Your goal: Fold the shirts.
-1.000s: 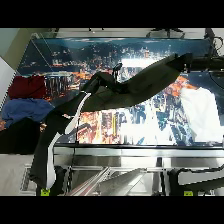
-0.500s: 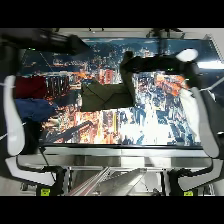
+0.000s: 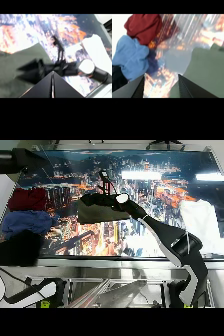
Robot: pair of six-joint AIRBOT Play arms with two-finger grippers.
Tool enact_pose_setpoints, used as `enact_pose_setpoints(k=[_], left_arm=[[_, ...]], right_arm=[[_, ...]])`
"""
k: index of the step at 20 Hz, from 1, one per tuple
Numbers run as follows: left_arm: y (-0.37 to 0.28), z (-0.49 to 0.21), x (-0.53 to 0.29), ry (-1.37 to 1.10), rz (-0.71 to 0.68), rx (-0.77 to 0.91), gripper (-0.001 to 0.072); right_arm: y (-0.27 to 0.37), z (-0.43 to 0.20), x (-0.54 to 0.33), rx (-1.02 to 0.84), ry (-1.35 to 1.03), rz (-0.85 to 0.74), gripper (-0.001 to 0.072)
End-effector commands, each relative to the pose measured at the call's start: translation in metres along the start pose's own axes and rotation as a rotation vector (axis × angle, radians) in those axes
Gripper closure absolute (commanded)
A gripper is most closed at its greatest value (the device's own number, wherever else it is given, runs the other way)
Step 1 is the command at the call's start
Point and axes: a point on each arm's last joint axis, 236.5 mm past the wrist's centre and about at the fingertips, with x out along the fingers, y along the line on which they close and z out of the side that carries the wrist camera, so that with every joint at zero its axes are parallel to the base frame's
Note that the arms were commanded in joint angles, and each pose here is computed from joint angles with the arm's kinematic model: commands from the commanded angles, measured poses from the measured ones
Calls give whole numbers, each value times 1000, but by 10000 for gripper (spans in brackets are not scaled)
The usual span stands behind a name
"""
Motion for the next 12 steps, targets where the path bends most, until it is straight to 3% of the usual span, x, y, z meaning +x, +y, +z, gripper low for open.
enact_pose_setpoints(k=[1, 4, 7, 12], left_arm=[[14, -22, -3, 26, 18, -36, 693], [20, -35, 4, 61, 9, -61, 693], [26, -44, 11, 85, 4, -90, 693], [33, -55, 18, 107, 0, -107, 693]], right_arm=[[-18, 45, -51, -36, -1, -6, 262], [-80, 65, -129, 79, 92, -137, 260], [-169, 38, -192, 268, 222, -335, 253], [-237, -39, -202, 531, 389, -353, 253]])
